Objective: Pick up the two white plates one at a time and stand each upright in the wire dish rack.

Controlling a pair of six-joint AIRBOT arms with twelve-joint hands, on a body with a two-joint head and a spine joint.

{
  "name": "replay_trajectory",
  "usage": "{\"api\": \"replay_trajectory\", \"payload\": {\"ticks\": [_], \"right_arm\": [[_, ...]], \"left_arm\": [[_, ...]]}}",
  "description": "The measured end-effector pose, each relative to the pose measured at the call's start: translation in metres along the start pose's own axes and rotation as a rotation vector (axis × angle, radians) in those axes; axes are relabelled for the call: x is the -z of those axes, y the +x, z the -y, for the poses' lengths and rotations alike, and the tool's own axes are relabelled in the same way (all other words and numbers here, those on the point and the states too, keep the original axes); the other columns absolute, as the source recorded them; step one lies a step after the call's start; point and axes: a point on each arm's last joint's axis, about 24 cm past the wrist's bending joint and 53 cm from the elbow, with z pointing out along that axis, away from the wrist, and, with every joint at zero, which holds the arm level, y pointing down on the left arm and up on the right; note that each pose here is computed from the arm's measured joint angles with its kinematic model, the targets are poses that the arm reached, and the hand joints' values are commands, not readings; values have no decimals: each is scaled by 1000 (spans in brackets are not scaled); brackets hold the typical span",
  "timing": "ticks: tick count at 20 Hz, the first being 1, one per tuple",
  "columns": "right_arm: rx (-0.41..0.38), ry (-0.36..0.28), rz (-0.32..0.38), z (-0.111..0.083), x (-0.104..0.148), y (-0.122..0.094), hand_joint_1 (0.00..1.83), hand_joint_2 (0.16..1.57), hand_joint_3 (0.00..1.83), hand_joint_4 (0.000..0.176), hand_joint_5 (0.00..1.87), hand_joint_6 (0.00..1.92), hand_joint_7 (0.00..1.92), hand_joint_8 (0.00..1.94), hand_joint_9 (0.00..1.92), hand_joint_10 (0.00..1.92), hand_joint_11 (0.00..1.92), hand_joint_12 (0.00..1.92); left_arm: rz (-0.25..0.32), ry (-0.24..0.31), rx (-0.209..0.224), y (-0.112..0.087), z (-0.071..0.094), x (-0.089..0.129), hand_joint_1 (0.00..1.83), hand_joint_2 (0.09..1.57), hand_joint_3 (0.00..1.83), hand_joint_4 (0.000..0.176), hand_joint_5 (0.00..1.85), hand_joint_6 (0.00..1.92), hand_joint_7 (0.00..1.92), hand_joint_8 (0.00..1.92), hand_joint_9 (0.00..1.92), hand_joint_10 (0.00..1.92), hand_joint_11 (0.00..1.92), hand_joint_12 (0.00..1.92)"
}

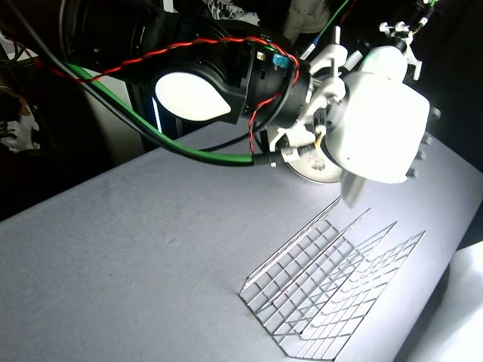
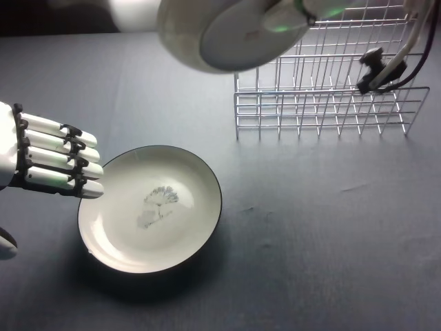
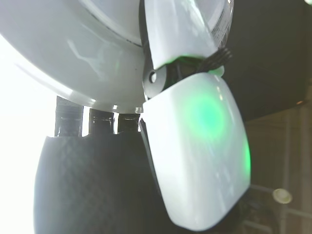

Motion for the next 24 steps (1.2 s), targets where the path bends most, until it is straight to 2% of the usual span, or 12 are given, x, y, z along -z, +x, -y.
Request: {"api": "replay_trajectory", "payload": {"ticks": [3, 5, 6, 8, 11, 12, 14, 17, 18, 20, 23, 24], "right_arm": [[-22, 15, 30, 5, 1, -17, 1504, 1029, 0, 0, 1070, 661, 1192, 542, 1151, 723, 944, 1415], [-28, 24, 50, 7, 6, -29, 1503, 1034, 2, 0, 1054, 724, 1119, 702, 1129, 700, 974, 1364], [-27, 28, 59, 8, 9, -34, 1502, 1042, 0, 0, 1021, 775, 1097, 754, 1111, 721, 973, 1368], [-24, 38, 81, 12, 14, -46, 1501, 1045, 0, 0, 1029, 767, 1124, 675, 1081, 797, 945, 1416], [-11, 56, 119, 21, 25, -66, 1502, 1038, 0, 0, 1047, 725, 1166, 566, 1107, 789, 941, 1425], [-7, 68, 126, 26, 29, -70, 1503, 1029, 0, 0, 1059, 700, 1194, 506, 1151, 727, 960, 1397], [-4, 87, 143, 35, 35, -78, 1503, 1034, 1, 0, 1038, 700, 1141, 584, 1197, 686, 929, 1433], [10, 115, 176, 53, 41, -93, 1500, 1050, 2, 0, 995, 794, 1107, 655, 1124, 771, 913, 1457], [12, 124, 180, 57, 42, -95, 1501, 1038, 0, 0, 1053, 721, 1177, 558, 1109, 767, 936, 1418], [13, 140, 198, 66, 46, -104, 1503, 1025, 2, 0, 1079, 678, 1197, 521, 1144, 704, 964, 1380], [30, 179, 202, 85, 50, -106, 1501, 1042, 0, 0, 1027, 759, 1134, 621, 1114, 768, 953, 1401], [31, 187, 200, 89, 51, -106, 1501, 1039, 0, 0, 1031, 748, 1132, 619, 1134, 743, 952, 1402]], "left_arm": [[-1, -1, -1, 0, 0, 0, 0, 1287, 10, 0, 88, 17, 64, 8, 31, 8, 9, 36], [-6, -2, -5, 1, -1, 0, 0, 1310, 6, 0, 107, 7, 69, 2, 35, 0, 0, 83], [-9, -4, -17, 1, -1, 0, 0, 1310, 4, 0, 77, 4, 39, 4, 6, 0, 0, 16], [-2, -6, -25, -3, -2, 1, 0, 1313, 4, 0, 89, 8, 61, 12, 27, 9, 19, 11], [11, -8, -26, -7, -2, 1, 0, 1308, 1, 0, 82, 3, 44, 2, 14, 2, 13, 9], [5, -7, -30, -6, -1, 0, 0, 1316, 4, 0, 73, 0, 41, 1, 12, 1, 8, 8], [5, 0, -39, -6, 1, -1, 0, 1302, 0, 0, 138, 4, 106, 2, 79, 8, 51, 50], [4, -7, -58, -6, -3, 1, 0, 1305, 2, 0, 129, 0, 106, 0, 74, 0, 39, 59], [4, -11, -57, -6, -5, 2, 0, 1302, 0, 0, 100, 0, 104, 1, 78, 2, 7, 143], [7, -24, -58, -7, -10, 2, 0, 1309, 3, 0, 109, 6, 100, 0, 73, 0, 1, 162], [8, -3, -58, -8, -5, -5, 0, 1313, 1, 0, 97, 3, 97, 4, 63, 6, 0, 161], [8, -1, -58, -8, -4, -6, 0, 1309, 0, 0, 124, 3, 127, 3, 95, 8, 0, 260]]}}
